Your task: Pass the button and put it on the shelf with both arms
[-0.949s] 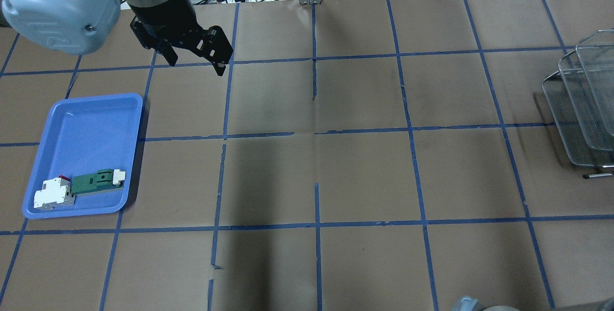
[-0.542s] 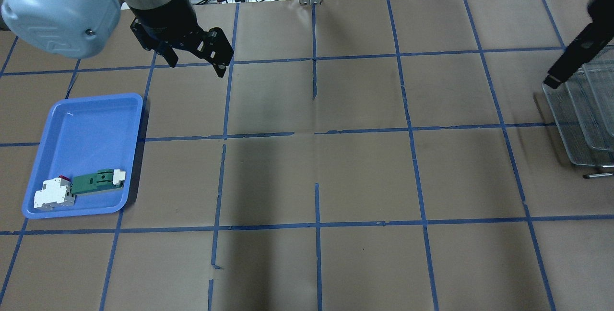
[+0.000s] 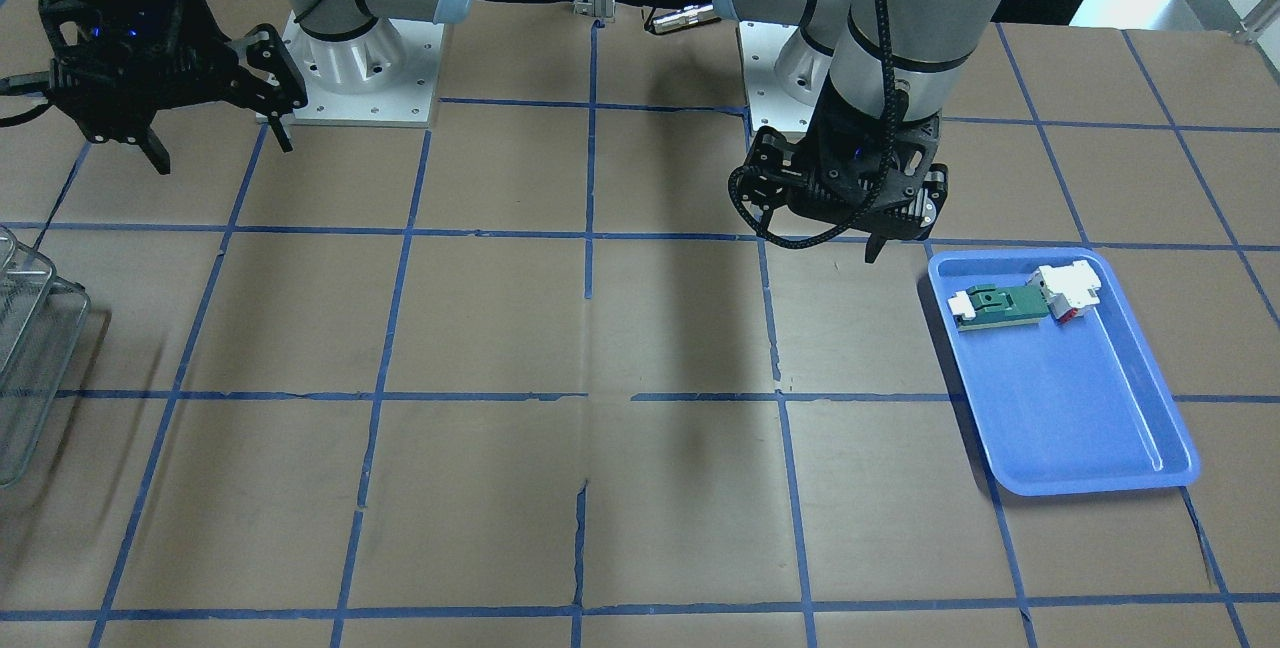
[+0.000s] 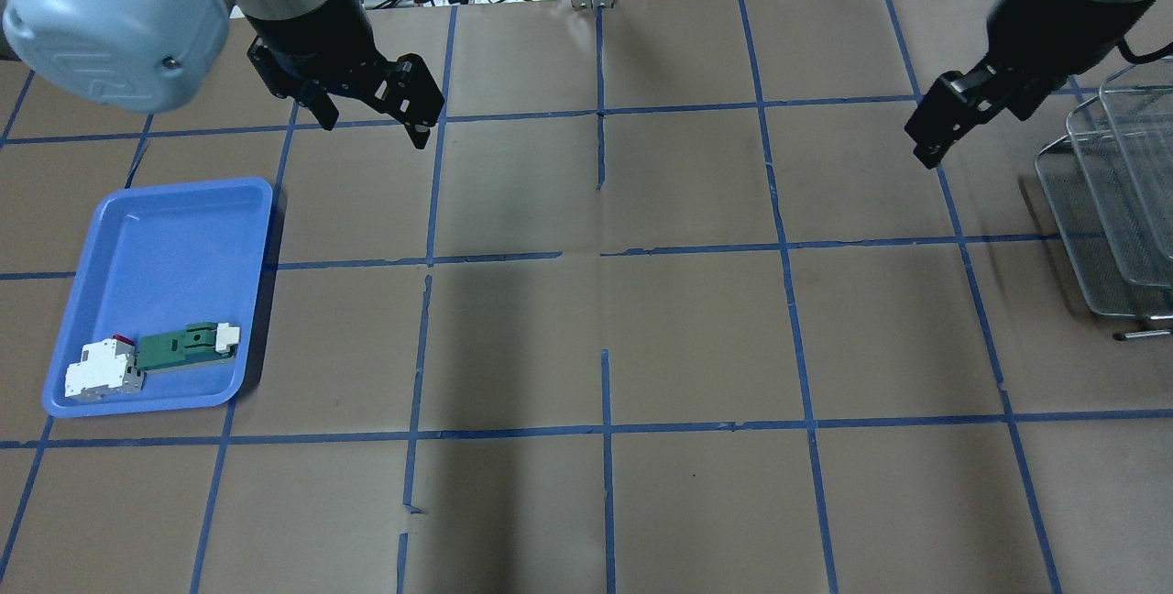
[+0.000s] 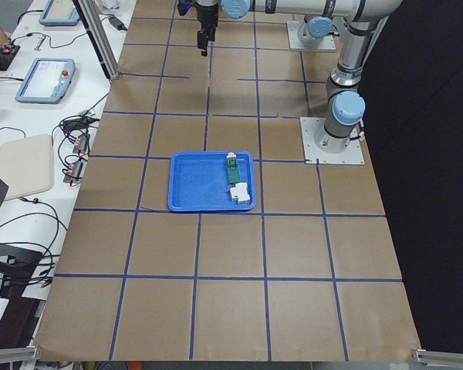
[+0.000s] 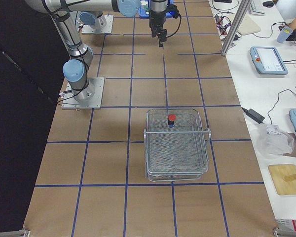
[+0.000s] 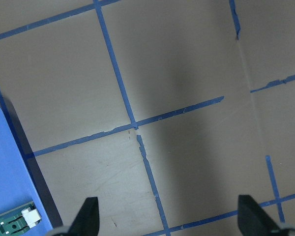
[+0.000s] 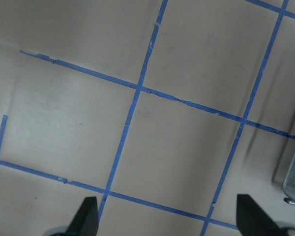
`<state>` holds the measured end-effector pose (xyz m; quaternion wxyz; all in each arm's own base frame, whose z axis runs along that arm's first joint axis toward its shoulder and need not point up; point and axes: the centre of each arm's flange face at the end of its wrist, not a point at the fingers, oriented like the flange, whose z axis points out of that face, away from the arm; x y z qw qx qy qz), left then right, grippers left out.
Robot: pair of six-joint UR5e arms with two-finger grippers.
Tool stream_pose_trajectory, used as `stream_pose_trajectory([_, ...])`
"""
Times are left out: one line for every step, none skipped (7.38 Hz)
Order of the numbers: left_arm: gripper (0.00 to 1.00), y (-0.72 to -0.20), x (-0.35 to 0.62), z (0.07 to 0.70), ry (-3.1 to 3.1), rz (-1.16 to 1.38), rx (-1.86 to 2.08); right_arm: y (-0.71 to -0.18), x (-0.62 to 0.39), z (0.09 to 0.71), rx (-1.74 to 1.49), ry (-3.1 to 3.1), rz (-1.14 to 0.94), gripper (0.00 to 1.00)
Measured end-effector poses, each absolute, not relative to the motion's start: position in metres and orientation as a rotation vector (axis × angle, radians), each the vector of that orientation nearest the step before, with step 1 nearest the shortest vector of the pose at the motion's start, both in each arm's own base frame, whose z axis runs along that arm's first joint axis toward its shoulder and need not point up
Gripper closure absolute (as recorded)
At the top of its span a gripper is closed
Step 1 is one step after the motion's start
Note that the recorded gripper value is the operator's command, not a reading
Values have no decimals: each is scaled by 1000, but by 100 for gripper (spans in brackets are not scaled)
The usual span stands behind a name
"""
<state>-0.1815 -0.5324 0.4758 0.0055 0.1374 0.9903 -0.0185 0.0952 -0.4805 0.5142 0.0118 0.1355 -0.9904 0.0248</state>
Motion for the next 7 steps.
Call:
stream_pose_trajectory([0,-533,-182,476,3101,-64,430,-489,100,515,301,-3129,95,0])
stream_pose_trajectory([0,-532,-181,476,3100,-67,428,-496,101,514,221,-3131,87,0])
stream_pose_trajectory([0,-532,-180,477,3100,-69,427,-498,101,512,188,-3106,72,0])
stream_pose_trajectory([0,-532,-180,477,3098,-70,426,-499,104,511,161,-3088,66,0])
stream_pose_trajectory([0,-532,-180,477,3097,-71,426,-497,111,511,129,-3082,66,0])
stream_pose_trajectory([0,-532,-180,477,3096,-71,426,-497,117,511,116,-3082,69,0])
stream_pose_trajectory([0,-532,-180,478,3095,-72,426,-497,120,511,110,-3081,73,0])
